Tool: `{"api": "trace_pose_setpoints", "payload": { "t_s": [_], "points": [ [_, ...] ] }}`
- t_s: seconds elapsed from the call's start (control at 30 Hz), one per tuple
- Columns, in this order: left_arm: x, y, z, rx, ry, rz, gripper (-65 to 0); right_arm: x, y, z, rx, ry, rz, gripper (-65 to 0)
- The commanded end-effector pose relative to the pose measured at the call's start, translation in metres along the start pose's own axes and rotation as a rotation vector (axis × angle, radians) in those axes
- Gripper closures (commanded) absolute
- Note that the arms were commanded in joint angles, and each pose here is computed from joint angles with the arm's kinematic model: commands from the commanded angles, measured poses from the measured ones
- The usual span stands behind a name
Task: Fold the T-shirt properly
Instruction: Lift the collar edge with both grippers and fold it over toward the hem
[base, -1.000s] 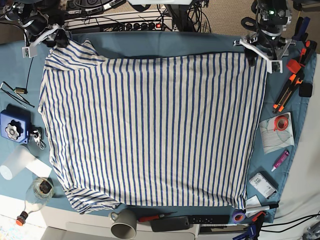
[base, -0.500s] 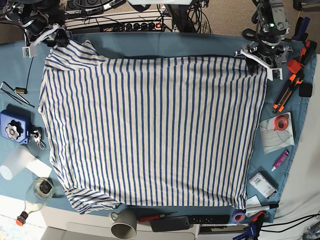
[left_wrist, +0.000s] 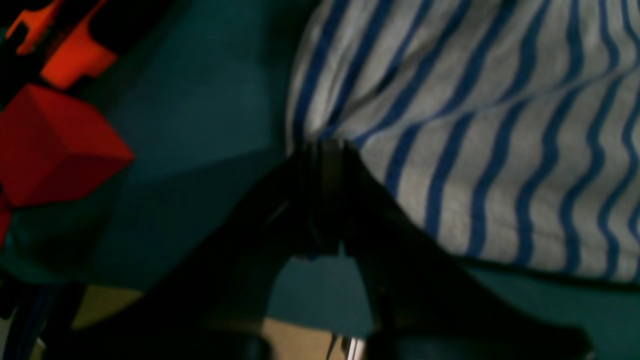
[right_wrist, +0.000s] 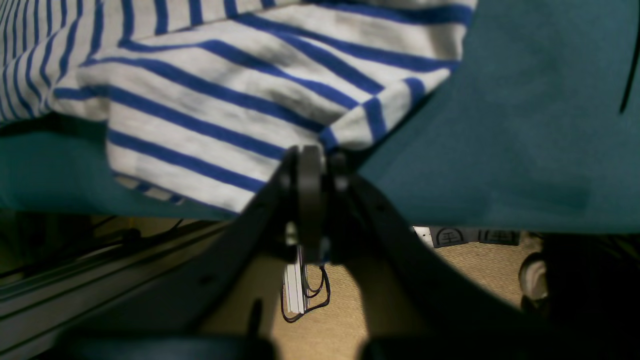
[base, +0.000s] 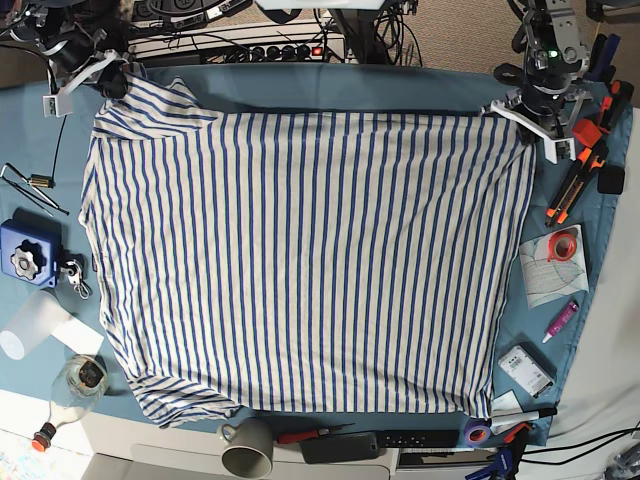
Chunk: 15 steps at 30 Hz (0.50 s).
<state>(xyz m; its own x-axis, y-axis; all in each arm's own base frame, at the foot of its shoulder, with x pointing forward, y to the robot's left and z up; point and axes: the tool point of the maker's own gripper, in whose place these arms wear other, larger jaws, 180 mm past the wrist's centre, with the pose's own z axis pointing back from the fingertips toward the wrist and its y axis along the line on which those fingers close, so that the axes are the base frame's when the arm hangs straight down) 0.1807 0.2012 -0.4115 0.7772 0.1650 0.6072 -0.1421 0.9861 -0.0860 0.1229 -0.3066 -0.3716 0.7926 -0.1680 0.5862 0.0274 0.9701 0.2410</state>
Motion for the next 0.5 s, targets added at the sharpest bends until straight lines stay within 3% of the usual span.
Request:
{"api": "trace_pose_setpoints", "payload": {
  "t_s": [0.0,0.27,0.47],
  "points": [
    [-0.044,-0.023,0.005,-0.095,0.199,0.001,0.0,0.014,0.001,0.004,0.011,-0.056,0.01,0.0],
    [-0.016,-0.033,0.033,-0.106,0.131,-0.055,0.0,0.029,0.009,0.009,0.066,-0.138,-0.035,0.0],
    [-0.006,-0.027,0.051,-0.052,0.084,-0.113,0.0,0.059,-0.012,0.043,-0.004,-0.268,-0.042,0.0]
  ]
}}
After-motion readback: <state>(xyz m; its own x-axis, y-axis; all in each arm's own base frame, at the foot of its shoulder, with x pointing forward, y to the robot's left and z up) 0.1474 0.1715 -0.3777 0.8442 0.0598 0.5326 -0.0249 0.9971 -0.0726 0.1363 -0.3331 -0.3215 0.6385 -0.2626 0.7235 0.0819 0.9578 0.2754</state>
